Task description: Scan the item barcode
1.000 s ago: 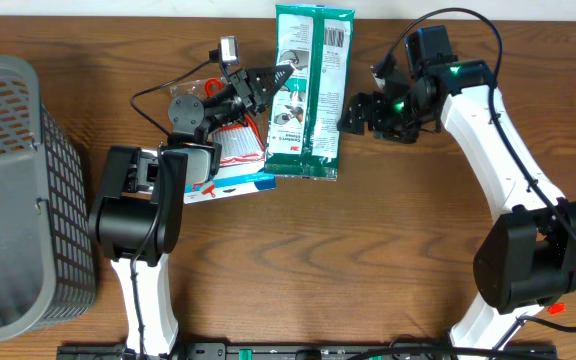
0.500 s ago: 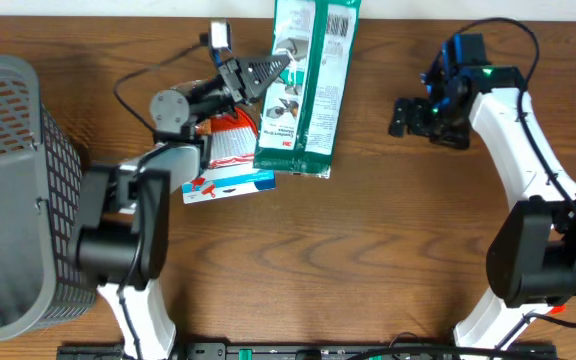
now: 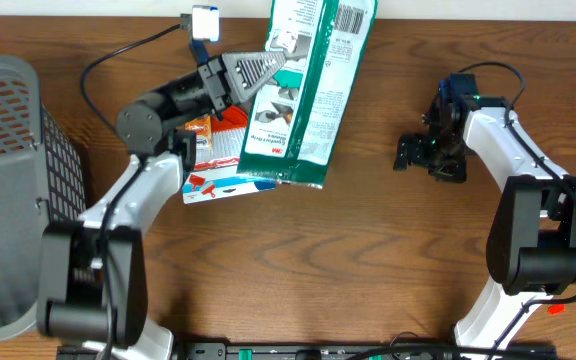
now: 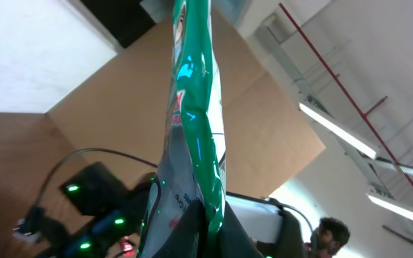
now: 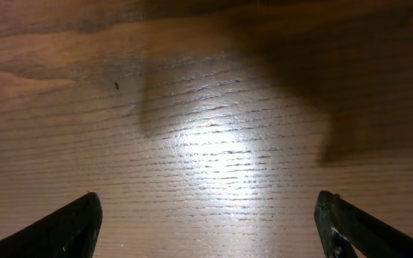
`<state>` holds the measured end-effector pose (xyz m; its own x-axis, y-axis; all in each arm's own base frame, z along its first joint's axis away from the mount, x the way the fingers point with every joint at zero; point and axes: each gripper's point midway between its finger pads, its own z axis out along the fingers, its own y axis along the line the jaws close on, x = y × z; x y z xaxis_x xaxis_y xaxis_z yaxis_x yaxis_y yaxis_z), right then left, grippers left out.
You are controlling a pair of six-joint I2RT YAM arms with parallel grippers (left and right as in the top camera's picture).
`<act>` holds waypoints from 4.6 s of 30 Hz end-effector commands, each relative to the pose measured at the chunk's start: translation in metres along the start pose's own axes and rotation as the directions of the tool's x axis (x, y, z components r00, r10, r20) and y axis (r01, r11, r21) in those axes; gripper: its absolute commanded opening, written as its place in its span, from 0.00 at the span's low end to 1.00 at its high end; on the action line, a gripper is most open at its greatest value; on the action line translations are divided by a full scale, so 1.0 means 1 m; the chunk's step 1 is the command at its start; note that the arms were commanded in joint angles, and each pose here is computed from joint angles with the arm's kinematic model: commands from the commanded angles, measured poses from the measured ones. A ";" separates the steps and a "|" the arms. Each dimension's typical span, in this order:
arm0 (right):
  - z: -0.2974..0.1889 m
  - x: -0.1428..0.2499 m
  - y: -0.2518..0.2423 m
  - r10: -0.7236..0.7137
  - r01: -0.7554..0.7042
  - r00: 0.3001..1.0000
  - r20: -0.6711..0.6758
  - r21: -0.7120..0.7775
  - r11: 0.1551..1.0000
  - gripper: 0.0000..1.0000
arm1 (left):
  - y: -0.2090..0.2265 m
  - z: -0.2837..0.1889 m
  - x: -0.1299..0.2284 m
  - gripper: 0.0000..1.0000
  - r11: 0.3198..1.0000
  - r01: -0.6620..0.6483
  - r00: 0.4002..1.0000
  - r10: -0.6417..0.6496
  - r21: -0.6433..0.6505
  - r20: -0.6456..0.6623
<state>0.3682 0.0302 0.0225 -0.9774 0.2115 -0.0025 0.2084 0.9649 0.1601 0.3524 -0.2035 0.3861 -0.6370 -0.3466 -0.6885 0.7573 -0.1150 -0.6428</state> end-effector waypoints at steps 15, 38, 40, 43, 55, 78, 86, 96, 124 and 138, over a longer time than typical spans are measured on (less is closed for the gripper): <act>0.003 0.003 0.007 -0.017 0.016 1.000 -0.011 -0.031 0.999 0.95 | -0.105 0.005 -0.015 0.07 0.983 0.173 0.984 -0.174 0.063 0.021; 0.003 0.006 0.009 -0.025 0.024 0.999 -0.023 -0.033 0.999 0.96 | -0.077 0.004 -0.001 0.07 0.997 0.020 0.998 -0.025 -0.081 -0.053; 0.003 0.007 0.009 -0.029 0.028 0.999 -0.026 -0.032 0.999 0.96 | -0.043 -0.001 0.007 0.08 0.984 0.036 0.997 -0.048 -0.175 -0.067; 0.003 0.009 0.009 -0.036 0.035 0.999 -0.033 -0.032 0.999 0.94 | -0.013 -0.008 0.018 0.07 0.965 -0.008 0.996 -0.017 -0.263 -0.091; -0.054 0.055 0.121 -0.332 0.215 0.943 -0.013 -0.736 0.642 0.88 | 0.016 -0.018 0.005 0.07 0.918 -0.061 0.998 0.060 -0.392 -0.015; -0.084 0.082 0.169 -0.501 0.395 0.849 0.168 -0.831 0.391 0.87 | 0.095 -0.073 0.038 0.07 0.664 -0.156 0.987 0.084 -0.731 -0.135; -0.056 0.070 0.137 -0.547 0.460 0.835 0.060 -0.623 0.633 0.83 | 0.114 -0.098 0.046 0.07 0.528 -0.293 0.956 0.131 -0.797 -0.264; -0.064 0.051 0.136 -0.566 0.522 0.818 0.105 -0.551 0.652 0.86 | 0.112 -0.092 0.028 0.07 0.324 -0.516 0.856 0.236 -0.793 -0.460; -0.180 -0.026 0.133 -0.261 0.320 0.941 0.213 -0.324 0.890 0.99 | 0.095 -0.076 0.050 0.07 -0.318 -0.876 0.377 0.019 -0.363 -0.926; -0.212 -0.064 0.142 -0.062 0.214 0.962 0.268 -0.590 0.779 0.99 | 0.088 -0.022 0.104 0.07 -0.251 -0.933 0.251 0.060 -0.258 -0.966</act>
<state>0.4480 0.1211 0.2324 -0.9463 0.1084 -0.3045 -0.1015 0.7949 0.5982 0.3523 -0.2242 0.2390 -0.2724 0.8006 -0.5337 0.3865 0.5990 0.7013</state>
